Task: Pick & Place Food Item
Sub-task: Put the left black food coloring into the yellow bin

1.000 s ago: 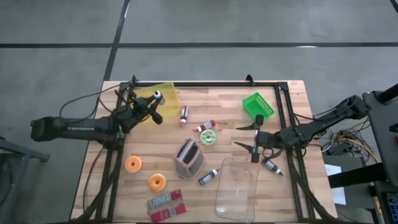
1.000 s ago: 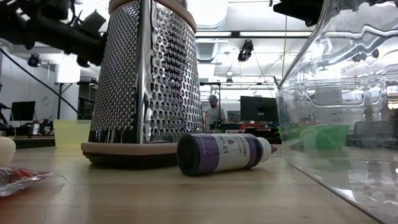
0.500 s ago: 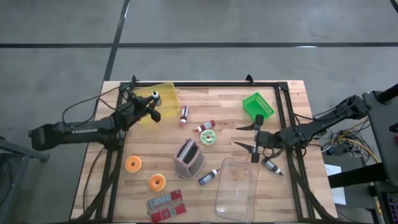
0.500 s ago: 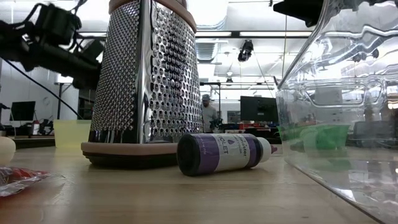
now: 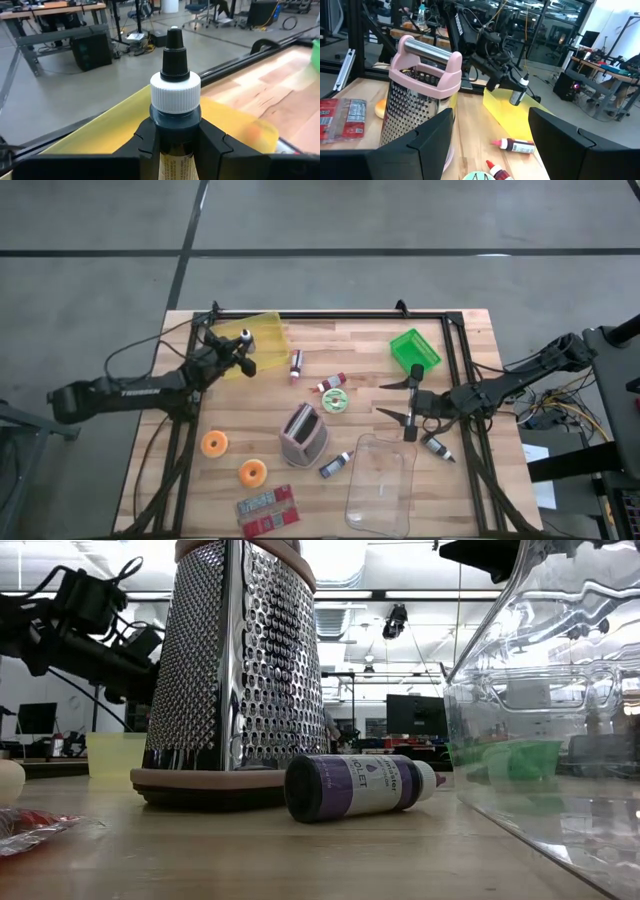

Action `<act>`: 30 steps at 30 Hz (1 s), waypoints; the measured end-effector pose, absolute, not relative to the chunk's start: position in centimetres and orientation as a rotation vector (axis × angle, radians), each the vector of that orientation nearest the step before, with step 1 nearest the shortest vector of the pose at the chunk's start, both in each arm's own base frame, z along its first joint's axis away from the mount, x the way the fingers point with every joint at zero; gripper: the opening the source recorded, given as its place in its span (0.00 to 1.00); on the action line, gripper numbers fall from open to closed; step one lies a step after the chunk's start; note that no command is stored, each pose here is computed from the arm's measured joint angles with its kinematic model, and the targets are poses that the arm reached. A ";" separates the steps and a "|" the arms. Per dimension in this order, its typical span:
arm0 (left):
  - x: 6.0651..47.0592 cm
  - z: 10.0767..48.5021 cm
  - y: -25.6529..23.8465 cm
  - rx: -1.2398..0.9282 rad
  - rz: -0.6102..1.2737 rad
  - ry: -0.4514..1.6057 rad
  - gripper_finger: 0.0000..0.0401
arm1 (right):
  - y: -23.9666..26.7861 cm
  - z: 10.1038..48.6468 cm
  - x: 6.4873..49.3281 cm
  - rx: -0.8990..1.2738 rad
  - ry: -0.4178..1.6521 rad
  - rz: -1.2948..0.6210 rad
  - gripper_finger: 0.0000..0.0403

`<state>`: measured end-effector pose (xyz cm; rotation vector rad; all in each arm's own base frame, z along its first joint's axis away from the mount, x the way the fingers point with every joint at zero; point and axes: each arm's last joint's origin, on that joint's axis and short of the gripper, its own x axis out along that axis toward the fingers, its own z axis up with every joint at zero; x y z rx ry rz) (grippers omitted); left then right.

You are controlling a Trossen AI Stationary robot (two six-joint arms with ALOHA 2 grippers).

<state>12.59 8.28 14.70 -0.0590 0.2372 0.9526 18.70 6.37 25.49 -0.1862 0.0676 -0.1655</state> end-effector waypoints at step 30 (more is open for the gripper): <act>12.8 12.1 9.5 -0.184 1.024 0.362 0.19 | 6.4 25.4 18.7 -0.185 0.074 -0.161 0.63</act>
